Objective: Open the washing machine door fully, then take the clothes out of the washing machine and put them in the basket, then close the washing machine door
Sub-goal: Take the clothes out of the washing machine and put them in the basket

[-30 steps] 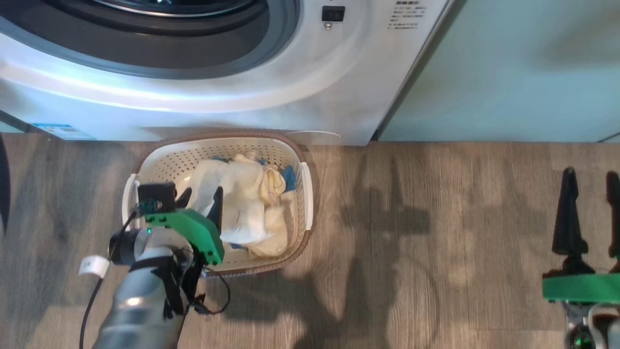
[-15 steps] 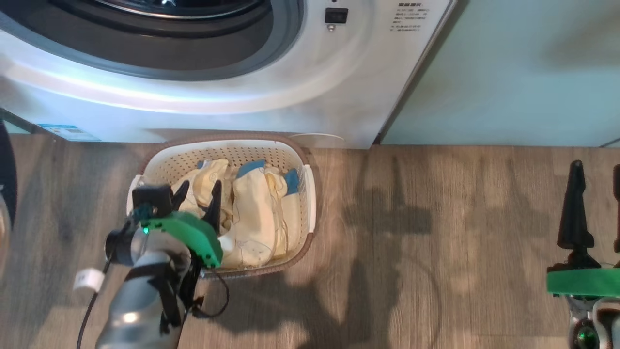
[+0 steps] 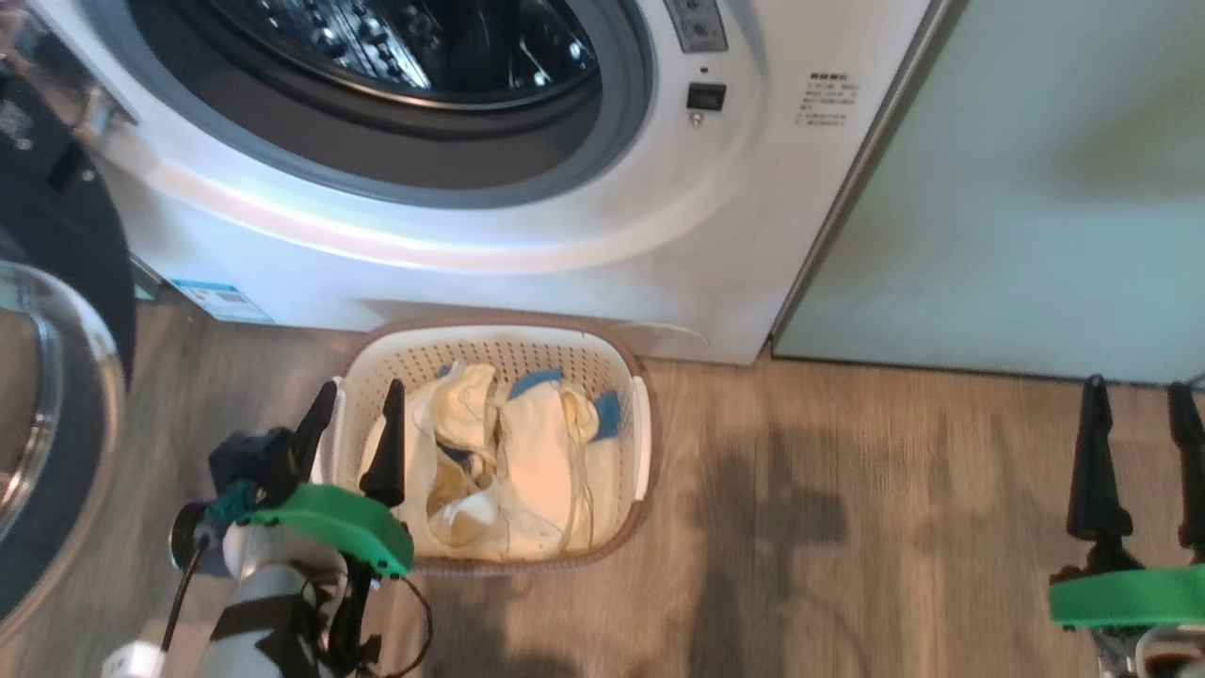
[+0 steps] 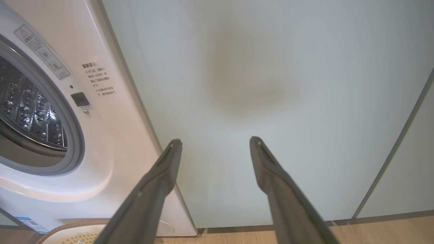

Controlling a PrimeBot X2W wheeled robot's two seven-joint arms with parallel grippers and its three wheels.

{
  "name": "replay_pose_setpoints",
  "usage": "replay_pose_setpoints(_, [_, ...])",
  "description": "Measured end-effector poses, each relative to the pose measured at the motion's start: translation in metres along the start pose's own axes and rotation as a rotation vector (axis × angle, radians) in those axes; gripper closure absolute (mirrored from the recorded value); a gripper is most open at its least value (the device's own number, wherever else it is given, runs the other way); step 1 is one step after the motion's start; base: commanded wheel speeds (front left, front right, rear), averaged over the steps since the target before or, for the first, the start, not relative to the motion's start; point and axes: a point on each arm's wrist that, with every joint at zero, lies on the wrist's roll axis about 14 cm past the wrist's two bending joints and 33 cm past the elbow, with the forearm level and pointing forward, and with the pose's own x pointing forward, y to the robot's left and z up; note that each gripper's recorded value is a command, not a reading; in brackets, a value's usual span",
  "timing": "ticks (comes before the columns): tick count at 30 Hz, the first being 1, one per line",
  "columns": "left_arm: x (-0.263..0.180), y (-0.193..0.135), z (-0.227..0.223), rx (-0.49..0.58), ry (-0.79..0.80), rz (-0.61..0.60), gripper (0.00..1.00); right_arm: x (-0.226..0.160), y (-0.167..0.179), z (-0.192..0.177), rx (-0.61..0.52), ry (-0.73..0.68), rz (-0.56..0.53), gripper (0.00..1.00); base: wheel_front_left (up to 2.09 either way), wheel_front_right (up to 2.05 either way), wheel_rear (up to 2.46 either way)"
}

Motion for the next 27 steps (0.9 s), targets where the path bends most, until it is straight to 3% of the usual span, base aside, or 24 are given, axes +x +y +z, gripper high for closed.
replay_pose_setpoints(11, [-0.046, -0.006, 0.072, 0.079, -0.229, -0.024, 0.00, -0.023, 0.019, 0.023, -0.018, -0.053, 0.059, 0.00, 0.00, 0.00, 0.00])
replay_pose_setpoints(27, [-0.098, -0.024, 0.100, 0.131, -0.347, -0.074, 0.00, -0.065, 0.024, 0.033, -0.027, -0.078, 0.073, 0.00, 0.00, 0.00, 0.00])
